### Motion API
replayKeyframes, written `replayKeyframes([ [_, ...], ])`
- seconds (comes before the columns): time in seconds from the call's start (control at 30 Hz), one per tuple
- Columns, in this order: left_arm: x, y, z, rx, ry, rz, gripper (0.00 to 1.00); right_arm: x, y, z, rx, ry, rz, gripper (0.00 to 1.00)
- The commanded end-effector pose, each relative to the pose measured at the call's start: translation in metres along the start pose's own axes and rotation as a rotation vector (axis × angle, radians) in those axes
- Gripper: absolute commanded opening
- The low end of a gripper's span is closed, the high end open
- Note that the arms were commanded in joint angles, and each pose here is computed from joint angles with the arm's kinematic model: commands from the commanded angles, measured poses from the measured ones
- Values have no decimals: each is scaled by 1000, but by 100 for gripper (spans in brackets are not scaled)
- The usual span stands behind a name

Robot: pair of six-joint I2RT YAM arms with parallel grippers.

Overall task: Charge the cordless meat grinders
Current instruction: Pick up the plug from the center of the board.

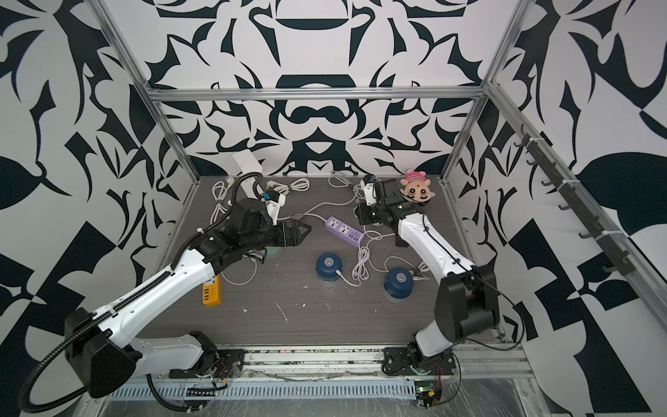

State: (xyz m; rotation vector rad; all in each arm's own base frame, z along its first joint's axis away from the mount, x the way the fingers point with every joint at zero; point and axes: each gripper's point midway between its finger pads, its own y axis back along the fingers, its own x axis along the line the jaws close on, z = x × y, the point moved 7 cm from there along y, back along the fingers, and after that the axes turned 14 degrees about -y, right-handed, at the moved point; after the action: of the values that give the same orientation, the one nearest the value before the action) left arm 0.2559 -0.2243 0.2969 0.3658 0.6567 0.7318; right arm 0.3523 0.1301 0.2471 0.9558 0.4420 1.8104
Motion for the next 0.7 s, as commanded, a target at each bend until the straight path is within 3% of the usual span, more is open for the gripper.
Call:
replayKeyframes([
  [0.0,-7,-3,-3,134,144,-196,94,36,26,-5,-107,137,304,0],
  [0.23,-13,-21,-7,263,222,-324,88,65,46,-45,-79,290,501,0],
  [0.57,-21,-34,-16,310,220,-337,86,102,31,-69,31,400,521,0],
  [0.67,-19,-37,-22,328,228,-331,77,108,28,-71,39,409,534,0],
])
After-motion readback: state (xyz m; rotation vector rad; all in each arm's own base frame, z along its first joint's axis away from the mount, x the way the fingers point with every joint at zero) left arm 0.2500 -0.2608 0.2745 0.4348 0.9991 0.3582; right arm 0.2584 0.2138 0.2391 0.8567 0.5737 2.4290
